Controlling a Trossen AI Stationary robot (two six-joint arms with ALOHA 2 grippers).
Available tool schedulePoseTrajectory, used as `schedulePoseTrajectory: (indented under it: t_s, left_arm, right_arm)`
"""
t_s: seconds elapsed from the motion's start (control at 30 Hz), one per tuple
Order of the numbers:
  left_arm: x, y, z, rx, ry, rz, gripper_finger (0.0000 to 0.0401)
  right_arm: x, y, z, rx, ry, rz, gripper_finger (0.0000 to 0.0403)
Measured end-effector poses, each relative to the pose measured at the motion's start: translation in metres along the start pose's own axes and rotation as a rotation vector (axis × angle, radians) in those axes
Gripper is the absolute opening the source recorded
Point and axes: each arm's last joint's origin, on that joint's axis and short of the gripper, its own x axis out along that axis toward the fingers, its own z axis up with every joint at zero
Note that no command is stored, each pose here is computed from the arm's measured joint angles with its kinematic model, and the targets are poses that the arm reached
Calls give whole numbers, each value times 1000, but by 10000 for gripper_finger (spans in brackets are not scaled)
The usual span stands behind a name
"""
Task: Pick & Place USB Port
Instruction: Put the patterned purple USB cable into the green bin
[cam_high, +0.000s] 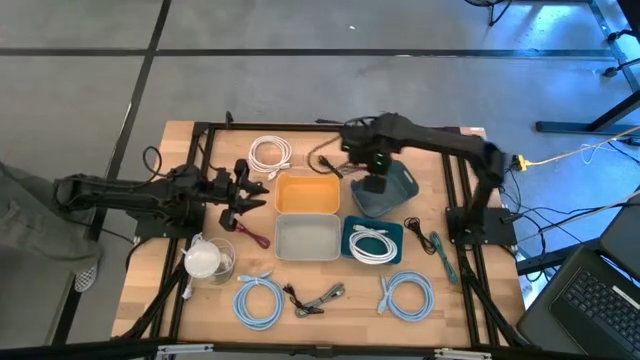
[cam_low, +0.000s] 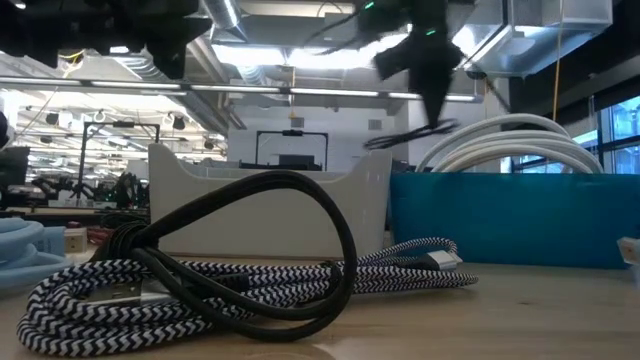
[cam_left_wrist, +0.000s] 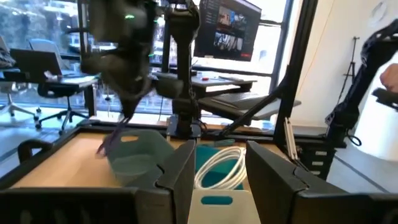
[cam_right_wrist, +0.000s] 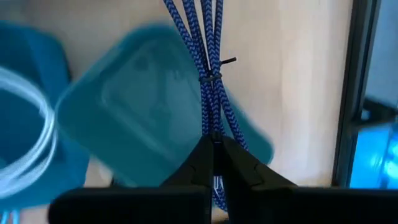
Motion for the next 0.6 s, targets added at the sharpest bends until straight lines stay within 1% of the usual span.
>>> schedulePoseTrajectory:
  t_s: [0.13,0.23,0.3,0.47,0.53,0.6]
  left_arm:
    - [-5,-1,4,5,-30,1,132]
    - [-6,-1,5,20,-39,4,132]
    - [-6,-1,5,23,-39,7,132]
    - [-6,-1,5,0,-39,7,132]
    - [-6,-1,5,-9,-40,7,132]
    - [-6,-1,6,-9,-45,6,132]
  right_arm:
    - [1,10,-40,35,-37,-4,11]
    - [12,13,-60,57,-51,-4,11]
    - [24,15,-67,68,-60,-3,11]
    - [58,21,-76,50,5,-3,11]
    - [70,24,-78,47,23,11,11]
    - [77,26,-78,49,11,39,11]
